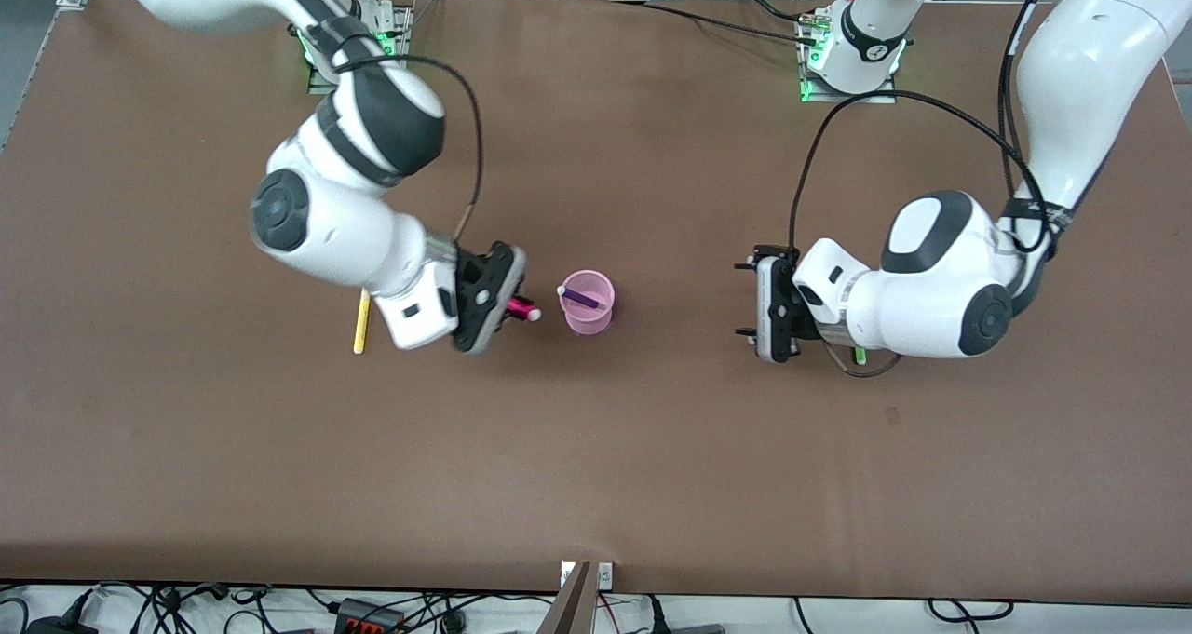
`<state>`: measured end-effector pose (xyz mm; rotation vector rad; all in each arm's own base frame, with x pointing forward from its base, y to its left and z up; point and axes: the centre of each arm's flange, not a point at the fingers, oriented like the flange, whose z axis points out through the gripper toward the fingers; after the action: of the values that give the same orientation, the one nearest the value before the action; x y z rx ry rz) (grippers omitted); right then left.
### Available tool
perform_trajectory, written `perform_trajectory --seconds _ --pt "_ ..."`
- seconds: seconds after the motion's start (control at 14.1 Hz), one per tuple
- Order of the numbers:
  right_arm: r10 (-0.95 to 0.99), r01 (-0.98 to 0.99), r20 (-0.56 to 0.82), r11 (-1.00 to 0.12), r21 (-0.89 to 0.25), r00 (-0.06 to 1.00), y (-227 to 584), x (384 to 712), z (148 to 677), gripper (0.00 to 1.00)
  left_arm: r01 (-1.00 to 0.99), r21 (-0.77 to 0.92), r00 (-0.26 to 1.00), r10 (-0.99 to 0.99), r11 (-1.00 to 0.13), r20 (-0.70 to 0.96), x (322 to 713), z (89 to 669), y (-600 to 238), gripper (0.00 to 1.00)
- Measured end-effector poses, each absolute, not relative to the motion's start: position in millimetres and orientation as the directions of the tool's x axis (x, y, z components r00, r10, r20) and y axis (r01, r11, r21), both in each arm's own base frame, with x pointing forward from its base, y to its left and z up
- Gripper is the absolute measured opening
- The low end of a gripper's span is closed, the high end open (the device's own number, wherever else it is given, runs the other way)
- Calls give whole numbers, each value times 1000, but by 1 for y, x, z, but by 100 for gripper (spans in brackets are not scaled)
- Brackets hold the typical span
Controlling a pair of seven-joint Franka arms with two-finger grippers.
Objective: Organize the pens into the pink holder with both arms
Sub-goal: 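Carry the magenta marker to the cup with the right gripper while the left gripper withdraws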
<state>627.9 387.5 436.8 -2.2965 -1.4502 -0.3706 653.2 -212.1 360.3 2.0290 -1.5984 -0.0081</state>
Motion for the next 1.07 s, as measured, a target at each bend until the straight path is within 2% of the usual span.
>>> perform_trajectory --seconds 0.21,0.36,0.5,0.78,1.07 --pt "805 945 500 -308 -108 319 419 617 442 18 -837 398 450 -887 -376 108 656 374 -204 100" --pt "806 959 526 -272 -78 271 432 614 432 18 -798 297 545 -838 -525 -17 659 390 -201 100" --pt "812 968 529 -240 -78 244 450 605 421 18 -758 203 609 -784 -620 -121 657 409 -194 100" --pt "835 978 508 -183 -104 211 478 582 395 18 -732 -9 653 -698 -681 -292 647 471 -197 100" --pt "856 985 488 -131 -110 169 484 575 369 18 -685 -82 715 -647 -723 -265 642 533 -186 100"
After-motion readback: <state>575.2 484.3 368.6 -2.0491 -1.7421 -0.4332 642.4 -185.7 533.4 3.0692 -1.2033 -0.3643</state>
